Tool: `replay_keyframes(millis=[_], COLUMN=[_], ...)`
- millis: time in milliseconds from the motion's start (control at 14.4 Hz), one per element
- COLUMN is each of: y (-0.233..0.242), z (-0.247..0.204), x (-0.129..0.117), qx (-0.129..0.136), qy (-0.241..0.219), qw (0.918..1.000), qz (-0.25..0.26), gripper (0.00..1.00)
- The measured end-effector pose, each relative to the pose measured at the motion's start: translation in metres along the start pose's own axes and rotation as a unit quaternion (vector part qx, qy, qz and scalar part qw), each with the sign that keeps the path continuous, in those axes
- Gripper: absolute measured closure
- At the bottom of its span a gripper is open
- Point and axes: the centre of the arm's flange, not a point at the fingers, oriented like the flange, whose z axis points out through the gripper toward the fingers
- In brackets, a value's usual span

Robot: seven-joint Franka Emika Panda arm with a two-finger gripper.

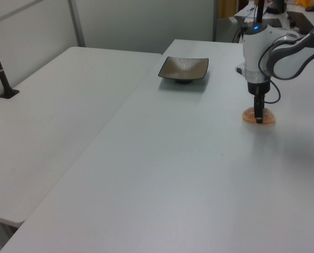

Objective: Bread is placed on a ceramic plate
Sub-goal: 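Lift the bread roll and carry it over the brown square plate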

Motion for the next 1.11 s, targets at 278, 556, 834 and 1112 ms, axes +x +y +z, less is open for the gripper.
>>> replay_keyframes(millis=[278, 556, 834, 1112], y=[0.006, 0.017, 0.045, 0.094], z=[0.006, 0.005, -0.031, -0.098], x=[-0.001, -0.002, 0.007, 0.017], qx=[-0.009, -0.008, -0.013, 0.008], qy=[-0.006, -0.005, 0.005, 0.031], qw=[0.9999, 1.0000, 0.9996, 0.9980], qz=[-0.009, 0.000, 0.026, 0.055], gripper=[0.09, 0.53, 0.80, 0.80])
